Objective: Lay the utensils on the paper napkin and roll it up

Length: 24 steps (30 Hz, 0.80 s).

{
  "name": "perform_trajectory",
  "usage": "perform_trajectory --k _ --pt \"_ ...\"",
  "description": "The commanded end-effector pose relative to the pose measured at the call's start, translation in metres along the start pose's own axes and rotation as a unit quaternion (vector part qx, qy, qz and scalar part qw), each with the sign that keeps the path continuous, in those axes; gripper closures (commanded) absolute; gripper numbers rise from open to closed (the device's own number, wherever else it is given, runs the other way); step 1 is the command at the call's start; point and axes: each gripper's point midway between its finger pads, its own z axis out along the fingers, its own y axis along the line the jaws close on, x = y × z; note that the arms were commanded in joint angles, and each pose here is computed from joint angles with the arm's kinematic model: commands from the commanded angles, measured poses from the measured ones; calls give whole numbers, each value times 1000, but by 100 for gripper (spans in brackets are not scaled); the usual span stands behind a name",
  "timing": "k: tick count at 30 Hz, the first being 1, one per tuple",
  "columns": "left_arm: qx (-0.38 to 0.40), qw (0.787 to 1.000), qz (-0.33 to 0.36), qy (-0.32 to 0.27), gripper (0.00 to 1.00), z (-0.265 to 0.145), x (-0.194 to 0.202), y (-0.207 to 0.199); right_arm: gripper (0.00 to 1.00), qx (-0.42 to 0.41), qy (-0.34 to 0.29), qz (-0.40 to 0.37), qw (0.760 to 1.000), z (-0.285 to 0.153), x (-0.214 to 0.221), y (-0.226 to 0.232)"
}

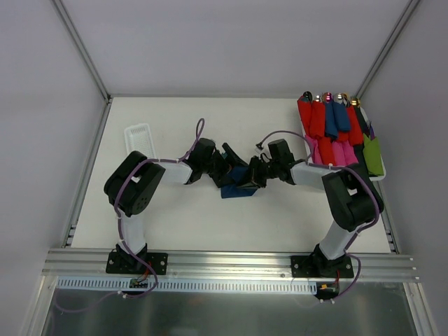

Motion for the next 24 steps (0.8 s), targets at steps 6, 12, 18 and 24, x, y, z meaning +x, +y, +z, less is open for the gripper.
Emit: perform_trajectory --k 6,12,18,24 --pt "-109 994 -21 0 1 5 8 62 85 -42 -84 -21 995 -1 -29 47" --pt "-109 994 -18 2 1 6 9 61 81 -16 -86 4 996 14 -29 36" --pt "-106 994 -15 2 1 7 8 58 80 10 -92 16 996 23 -36 26" --pt "-112 994 -1 3 1 5 8 60 77 36 -86 49 994 30 -32 7"
